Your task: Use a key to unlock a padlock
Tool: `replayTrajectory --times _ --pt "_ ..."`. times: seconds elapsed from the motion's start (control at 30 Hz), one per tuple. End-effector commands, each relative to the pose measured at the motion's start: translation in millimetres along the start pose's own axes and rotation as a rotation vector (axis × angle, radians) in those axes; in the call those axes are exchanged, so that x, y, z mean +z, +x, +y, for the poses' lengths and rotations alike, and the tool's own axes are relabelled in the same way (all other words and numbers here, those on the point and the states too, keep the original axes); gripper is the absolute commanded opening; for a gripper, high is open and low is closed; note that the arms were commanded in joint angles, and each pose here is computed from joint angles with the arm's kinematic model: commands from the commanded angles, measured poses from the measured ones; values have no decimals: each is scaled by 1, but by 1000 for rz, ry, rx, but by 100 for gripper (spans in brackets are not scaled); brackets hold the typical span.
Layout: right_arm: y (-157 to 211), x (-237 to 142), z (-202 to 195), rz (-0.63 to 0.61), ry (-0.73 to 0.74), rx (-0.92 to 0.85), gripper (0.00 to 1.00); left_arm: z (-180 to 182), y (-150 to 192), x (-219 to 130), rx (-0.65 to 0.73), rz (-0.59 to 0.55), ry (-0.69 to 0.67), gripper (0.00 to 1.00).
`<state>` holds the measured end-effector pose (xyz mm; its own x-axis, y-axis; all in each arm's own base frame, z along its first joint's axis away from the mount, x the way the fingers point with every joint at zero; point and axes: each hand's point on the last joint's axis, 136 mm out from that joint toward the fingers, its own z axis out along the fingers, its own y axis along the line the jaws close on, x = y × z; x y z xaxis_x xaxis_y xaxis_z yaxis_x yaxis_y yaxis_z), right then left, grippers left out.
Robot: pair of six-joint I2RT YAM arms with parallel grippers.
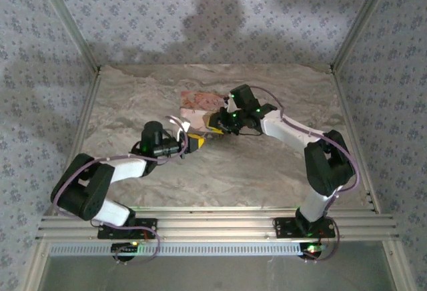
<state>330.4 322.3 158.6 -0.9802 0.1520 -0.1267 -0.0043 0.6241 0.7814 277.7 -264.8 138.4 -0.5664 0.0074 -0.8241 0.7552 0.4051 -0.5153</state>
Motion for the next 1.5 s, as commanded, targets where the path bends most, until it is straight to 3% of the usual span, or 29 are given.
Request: replayTrajectory --times 0.0,0.5,1.47 --pt "-8 -25 44 -34 -145 -68 0 -8 -20 1 36 -48 77 0" --pt "-8 -31 38 -36 -168 -45 0 -12 -20 6 12 -45 181 0" --pt "-6 -33 40 -20 -181 -39 0 -3 -21 18 37 -30 150 0"
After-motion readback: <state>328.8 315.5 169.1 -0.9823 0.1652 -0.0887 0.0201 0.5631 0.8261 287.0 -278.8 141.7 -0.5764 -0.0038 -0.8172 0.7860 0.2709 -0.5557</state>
